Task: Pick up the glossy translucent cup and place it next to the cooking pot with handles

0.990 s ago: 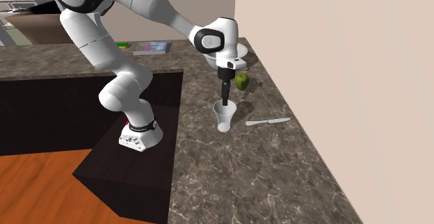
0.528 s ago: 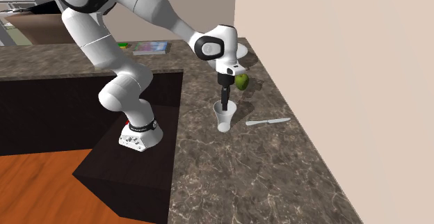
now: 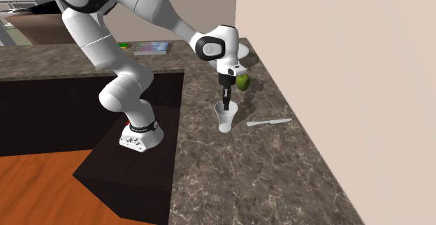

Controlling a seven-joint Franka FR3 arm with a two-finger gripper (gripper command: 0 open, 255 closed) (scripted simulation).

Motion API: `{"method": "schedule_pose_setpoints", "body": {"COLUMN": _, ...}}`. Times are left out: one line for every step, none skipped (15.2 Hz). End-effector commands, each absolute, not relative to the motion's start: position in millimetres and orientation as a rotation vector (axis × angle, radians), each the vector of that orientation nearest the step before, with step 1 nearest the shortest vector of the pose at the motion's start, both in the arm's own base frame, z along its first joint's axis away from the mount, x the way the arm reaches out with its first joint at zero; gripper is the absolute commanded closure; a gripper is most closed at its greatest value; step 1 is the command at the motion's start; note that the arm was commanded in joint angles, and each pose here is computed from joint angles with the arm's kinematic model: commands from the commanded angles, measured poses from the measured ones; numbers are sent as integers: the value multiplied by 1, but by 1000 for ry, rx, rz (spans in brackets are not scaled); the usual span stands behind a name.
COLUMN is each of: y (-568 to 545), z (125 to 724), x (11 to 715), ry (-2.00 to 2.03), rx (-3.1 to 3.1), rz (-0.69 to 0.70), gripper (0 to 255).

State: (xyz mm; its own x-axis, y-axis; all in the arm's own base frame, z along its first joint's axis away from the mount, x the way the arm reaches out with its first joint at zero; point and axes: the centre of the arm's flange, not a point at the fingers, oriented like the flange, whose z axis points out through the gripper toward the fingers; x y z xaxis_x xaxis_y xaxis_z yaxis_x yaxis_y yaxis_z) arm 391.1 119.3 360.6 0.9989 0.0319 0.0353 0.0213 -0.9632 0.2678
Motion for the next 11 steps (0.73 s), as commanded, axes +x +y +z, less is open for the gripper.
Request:
{"method": "schedule_pose_setpoints", "body": {"y": 119, "z": 361, "x": 391, "ry": 39, "rx": 2870, "rz": 57, "gripper": 255}}
{"method": "schedule_pose_setpoints", "body": {"y": 119, "z": 361, "x": 391, "ry": 39, "rx": 2870, "rz": 57, "gripper": 255}}
{"method": "schedule_pose_setpoints", "body": {"y": 119, "z": 361, "x": 391, "ry": 39, "rx": 2870, "rz": 57, "gripper": 255}}
{"method": "schedule_pose_setpoints", "body": {"y": 119, "z": 361, "x": 391, "ry": 39, "rx": 2870, "rz": 57, "gripper": 255}}
{"method": "schedule_pose_setpoints", "body": {"y": 119, "z": 361, "x": 391, "ry": 39, "rx": 2870, "rz": 57, "gripper": 255}}
{"method": "schedule_pose_setpoints", "body": {"y": 119, "z": 360, "x": 391, "ry": 39, "rx": 2870, "rz": 57, "gripper": 255}}
{"method": "schedule_pose_setpoints", "body": {"y": 119, "z": 366, "x": 391, "ry": 39, "rx": 2870, "rz": 57, "gripper": 255}}
{"method": "schedule_pose_setpoints", "body": {"y": 119, "z": 371, "x": 391, "ry": 39, "rx": 2870, "rz": 57, "gripper": 255}}
{"method": "schedule_pose_setpoints", "body": {"y": 119, "z": 376, "x": 391, "ry": 39, "rx": 2870, "rz": 57, "gripper": 255}}
{"method": "schedule_pose_setpoints", "body": {"y": 119, "z": 382, "x": 391, "ry": 39, "rx": 2870, "rz": 57, "gripper": 255}}
{"method": "schedule_pose_setpoints", "body": {"y": 119, "z": 387, "x": 391, "ry": 39, "rx": 2870, "rz": 57, "gripper": 255}}
